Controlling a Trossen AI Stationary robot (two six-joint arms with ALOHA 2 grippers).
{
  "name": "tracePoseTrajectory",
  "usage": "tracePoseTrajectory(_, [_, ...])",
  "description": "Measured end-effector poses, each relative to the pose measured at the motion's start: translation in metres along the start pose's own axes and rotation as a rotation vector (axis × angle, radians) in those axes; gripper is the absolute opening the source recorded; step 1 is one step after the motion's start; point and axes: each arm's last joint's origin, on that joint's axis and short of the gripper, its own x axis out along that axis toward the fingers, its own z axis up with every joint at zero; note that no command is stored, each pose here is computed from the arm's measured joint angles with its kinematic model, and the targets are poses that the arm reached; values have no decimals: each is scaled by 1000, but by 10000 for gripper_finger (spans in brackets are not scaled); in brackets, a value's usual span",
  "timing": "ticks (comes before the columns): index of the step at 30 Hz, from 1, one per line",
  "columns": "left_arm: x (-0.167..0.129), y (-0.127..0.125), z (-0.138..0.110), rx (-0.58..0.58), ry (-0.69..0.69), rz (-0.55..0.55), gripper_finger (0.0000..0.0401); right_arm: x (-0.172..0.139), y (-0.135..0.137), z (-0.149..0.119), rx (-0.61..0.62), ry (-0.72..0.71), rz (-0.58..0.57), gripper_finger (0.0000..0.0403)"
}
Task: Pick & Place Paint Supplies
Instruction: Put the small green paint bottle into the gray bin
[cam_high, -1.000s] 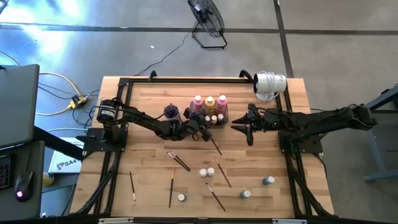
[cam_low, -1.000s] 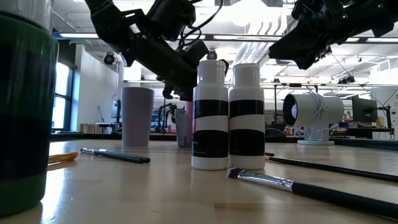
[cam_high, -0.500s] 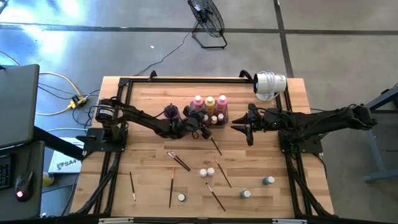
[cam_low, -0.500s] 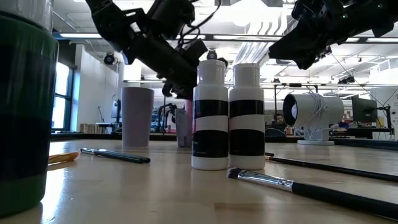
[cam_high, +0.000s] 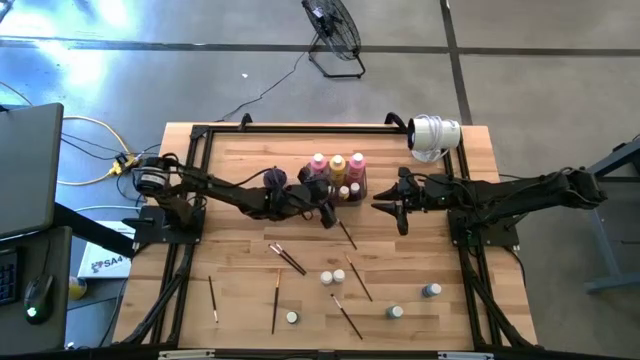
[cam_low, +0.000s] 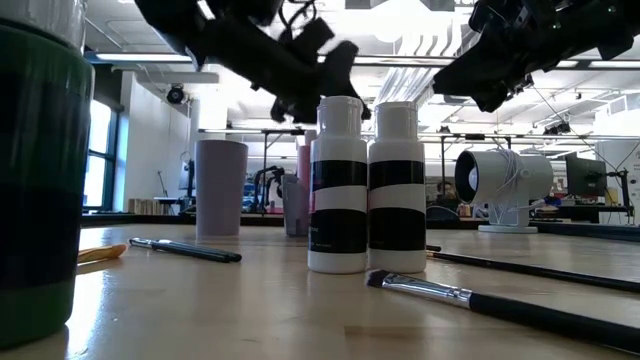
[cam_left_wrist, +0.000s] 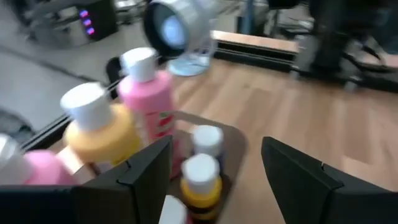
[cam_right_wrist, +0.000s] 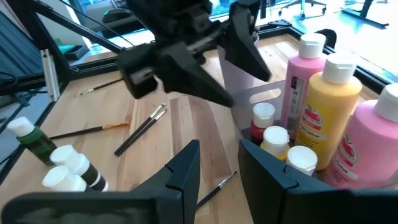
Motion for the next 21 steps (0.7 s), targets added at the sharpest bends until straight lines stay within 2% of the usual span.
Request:
tracePoseTrajectory(4, [-22, -5, 15, 90, 7, -12, 242, 0, 0, 0, 4, 3, 14, 100])
tracePoseTrajectory(9, [-68, -6, 27, 245, 110, 87, 242, 0, 1, -1, 3, 10, 26, 100])
tracePoseTrajectory(15, [-125, -7, 19, 225, 244, 176, 242, 0, 1, -1, 3, 13, 26, 100])
tracePoseTrajectory(18, [-145, -9, 9, 255, 261, 264, 241, 0, 1, -1, 3, 15, 25, 100])
tracePoseTrajectory(21, [-163, -9, -3, 252, 217, 362, 241, 1, 0, -2, 2, 22, 23, 100])
